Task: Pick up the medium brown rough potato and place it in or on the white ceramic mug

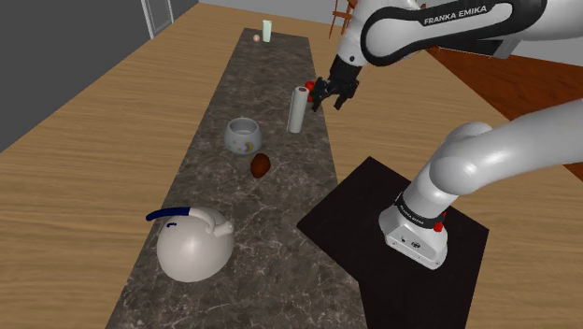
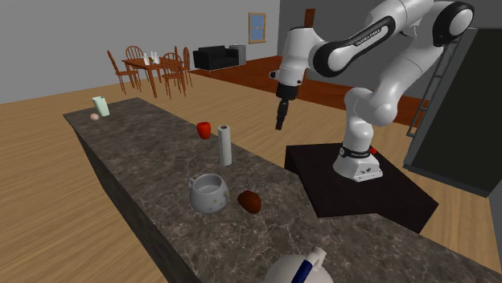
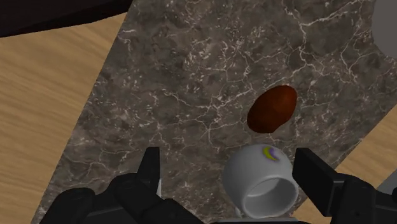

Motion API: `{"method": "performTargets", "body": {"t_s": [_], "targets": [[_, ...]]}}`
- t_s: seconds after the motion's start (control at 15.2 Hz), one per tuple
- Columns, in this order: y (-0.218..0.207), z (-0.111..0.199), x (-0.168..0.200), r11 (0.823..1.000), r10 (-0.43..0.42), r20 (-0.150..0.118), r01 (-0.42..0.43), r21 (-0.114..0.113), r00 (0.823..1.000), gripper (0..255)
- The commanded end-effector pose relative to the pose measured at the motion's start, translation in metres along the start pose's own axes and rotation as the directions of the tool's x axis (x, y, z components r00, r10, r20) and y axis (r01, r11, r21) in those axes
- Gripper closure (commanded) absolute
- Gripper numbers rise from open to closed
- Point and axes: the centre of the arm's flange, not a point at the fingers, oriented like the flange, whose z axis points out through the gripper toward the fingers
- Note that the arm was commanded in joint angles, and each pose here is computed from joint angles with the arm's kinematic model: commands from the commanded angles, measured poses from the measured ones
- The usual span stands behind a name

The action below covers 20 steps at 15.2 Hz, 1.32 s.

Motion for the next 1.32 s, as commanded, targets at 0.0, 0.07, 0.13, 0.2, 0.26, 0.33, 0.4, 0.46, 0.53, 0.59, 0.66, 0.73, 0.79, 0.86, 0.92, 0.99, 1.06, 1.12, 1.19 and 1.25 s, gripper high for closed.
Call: {"method": "performTargets", "body": {"t_s": [0.0, 0.07, 0.13, 0.2, 0.26, 0.33, 0.4, 0.46, 0.53, 0.59, 0.66, 0.73, 0.79, 0.86, 0.92, 0.99, 1.06, 1.12, 1.19, 1.25], "targets": [[-0.008, 0.024, 0.000, 0.998, 0.054, -0.005, -0.054, 0.017, 0.999, 0], [-0.012, 0.036, 0.001, 0.997, 0.079, -0.006, -0.079, 0.025, 0.997, 0], [-0.017, 0.048, 0.003, 0.994, 0.104, -0.007, -0.104, 0.033, 0.995, 0], [-0.021, 0.060, 0.004, 0.991, 0.129, -0.007, -0.129, 0.041, 0.992, 0], [-0.026, 0.072, 0.006, 0.987, 0.154, -0.007, -0.153, 0.049, 0.988, 0], [-0.030, 0.084, 0.008, 0.982, 0.179, -0.007, -0.178, 0.057, 0.984, 0], [-0.035, 0.095, 0.009, 0.977, 0.204, -0.007, -0.203, 0.065, 0.979, 0], [-0.039, 0.107, 0.011, 0.971, 0.228, -0.007, -0.227, 0.073, 0.974, 0], [-0.044, 0.119, 0.013, 0.965, 0.253, -0.006, -0.251, 0.081, 0.968, 0], [-0.049, 0.130, 0.016, 0.957, 0.277, -0.005, -0.275, 0.088, 0.961, 0], [-0.054, 0.142, 0.018, 0.949, 0.301, -0.004, -0.299, 0.096, 0.954, 0], [-0.058, 0.153, 0.021, 0.941, 0.325, -0.003, -0.323, 0.104, 0.946, 0], [-0.063, 0.165, 0.023, 0.931, 0.349, -0.002, -0.346, 0.112, 0.937, 0], [-0.068, 0.176, 0.026, 0.922, 0.372, 0.000, -0.369, 0.120, 0.928, 0], [-0.073, 0.188, 0.029, 0.911, 0.395, 0.002, -0.392, 0.127, 0.919, 0], [-0.078, 0.199, 0.032, 0.900, 0.418, 0.004, -0.415, 0.135, 0.908, 0], [-0.082, 0.211, 0.035, 0.888, 0.441, 0.006, -0.437, 0.142, 0.898, 0], [-0.087, 0.222, 0.039, 0.876, 0.463, 0.008, -0.459, 0.150, 0.886, 0], [-0.092, 0.233, 0.042, 0.863, 0.485, 0.011, -0.481, 0.157, 0.874, 0], [-0.097, 0.244, 0.046, 0.849, 0.507, 0.014, -0.502, 0.165, 0.862, 0]]}}
